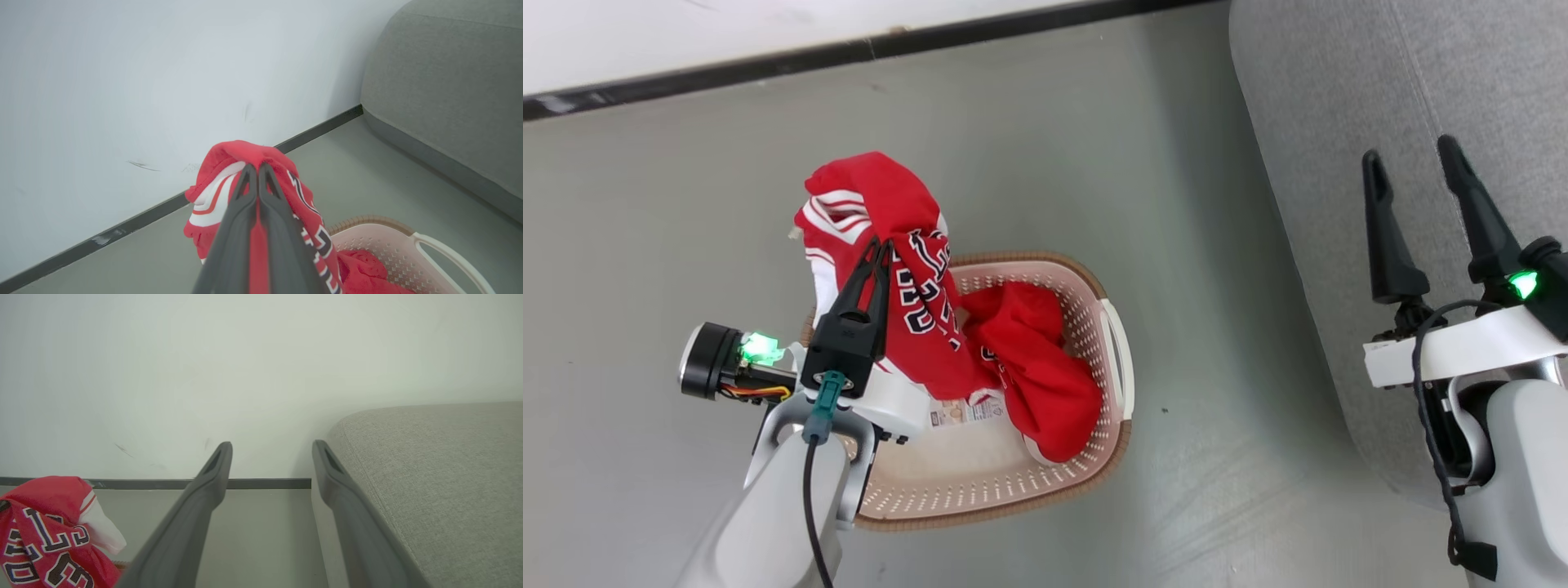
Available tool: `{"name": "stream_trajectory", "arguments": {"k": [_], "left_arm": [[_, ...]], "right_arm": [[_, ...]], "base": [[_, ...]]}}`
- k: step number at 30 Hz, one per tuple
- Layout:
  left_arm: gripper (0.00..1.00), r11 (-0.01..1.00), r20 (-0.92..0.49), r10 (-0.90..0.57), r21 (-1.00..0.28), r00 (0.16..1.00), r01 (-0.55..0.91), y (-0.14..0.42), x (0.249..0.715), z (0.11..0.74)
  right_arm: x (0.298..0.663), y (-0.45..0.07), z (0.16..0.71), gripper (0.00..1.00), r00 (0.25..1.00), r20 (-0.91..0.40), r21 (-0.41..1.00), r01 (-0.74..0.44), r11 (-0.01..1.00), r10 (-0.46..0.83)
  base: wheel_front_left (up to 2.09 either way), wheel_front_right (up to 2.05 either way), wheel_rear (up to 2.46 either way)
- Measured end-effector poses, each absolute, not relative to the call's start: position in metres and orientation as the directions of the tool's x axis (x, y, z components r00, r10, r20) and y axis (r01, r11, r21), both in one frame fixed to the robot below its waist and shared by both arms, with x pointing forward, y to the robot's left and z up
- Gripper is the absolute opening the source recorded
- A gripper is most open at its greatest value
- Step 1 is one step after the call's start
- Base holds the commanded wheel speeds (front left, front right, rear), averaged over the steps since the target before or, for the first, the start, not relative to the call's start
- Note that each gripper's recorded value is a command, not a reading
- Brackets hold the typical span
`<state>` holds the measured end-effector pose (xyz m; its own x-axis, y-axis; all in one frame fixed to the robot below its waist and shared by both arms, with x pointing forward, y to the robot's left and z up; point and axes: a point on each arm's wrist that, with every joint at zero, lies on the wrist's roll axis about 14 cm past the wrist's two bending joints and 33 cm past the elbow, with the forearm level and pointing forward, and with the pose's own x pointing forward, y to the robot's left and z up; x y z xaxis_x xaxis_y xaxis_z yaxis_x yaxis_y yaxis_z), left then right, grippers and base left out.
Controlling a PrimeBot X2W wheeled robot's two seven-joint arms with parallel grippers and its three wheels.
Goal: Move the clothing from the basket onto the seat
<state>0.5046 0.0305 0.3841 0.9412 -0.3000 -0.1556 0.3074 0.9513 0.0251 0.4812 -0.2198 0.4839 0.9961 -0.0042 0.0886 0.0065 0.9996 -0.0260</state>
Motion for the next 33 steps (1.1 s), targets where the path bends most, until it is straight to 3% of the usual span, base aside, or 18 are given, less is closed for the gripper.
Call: {"name": "stream_trajectory", "arguments": {"k": [11, 27, 33], "left_arm": [[0.00, 0.959, 0.091, -0.280, 0.063, 0.956, 0.275, 0.055, 0.502, 0.483], [0.00, 0.948, 0.342, -0.318, 0.106, 0.884, 0.300, 0.077, 0.470, 0.596], [0.00, 0.940, 0.420, -0.342, 0.133, 0.841, 0.315, 0.076, 0.451, 0.633]], "right_arm": [[0.470, -0.184, 0.512, 1.00, 0.983, 0.139, -0.058, -0.113, 0.992, 0.120], [0.427, -0.134, 0.530, 1.00, 0.936, 0.136, -0.129, -0.307, 0.943, 0.324], [0.401, -0.102, 0.530, 1.00, 0.882, 0.108, -0.188, -0.435, 0.881, 0.459]], "base": [[0.00, 0.00, 0.00], [0.00, 0.00, 0.00], [0.00, 0.00, 0.00]]}}
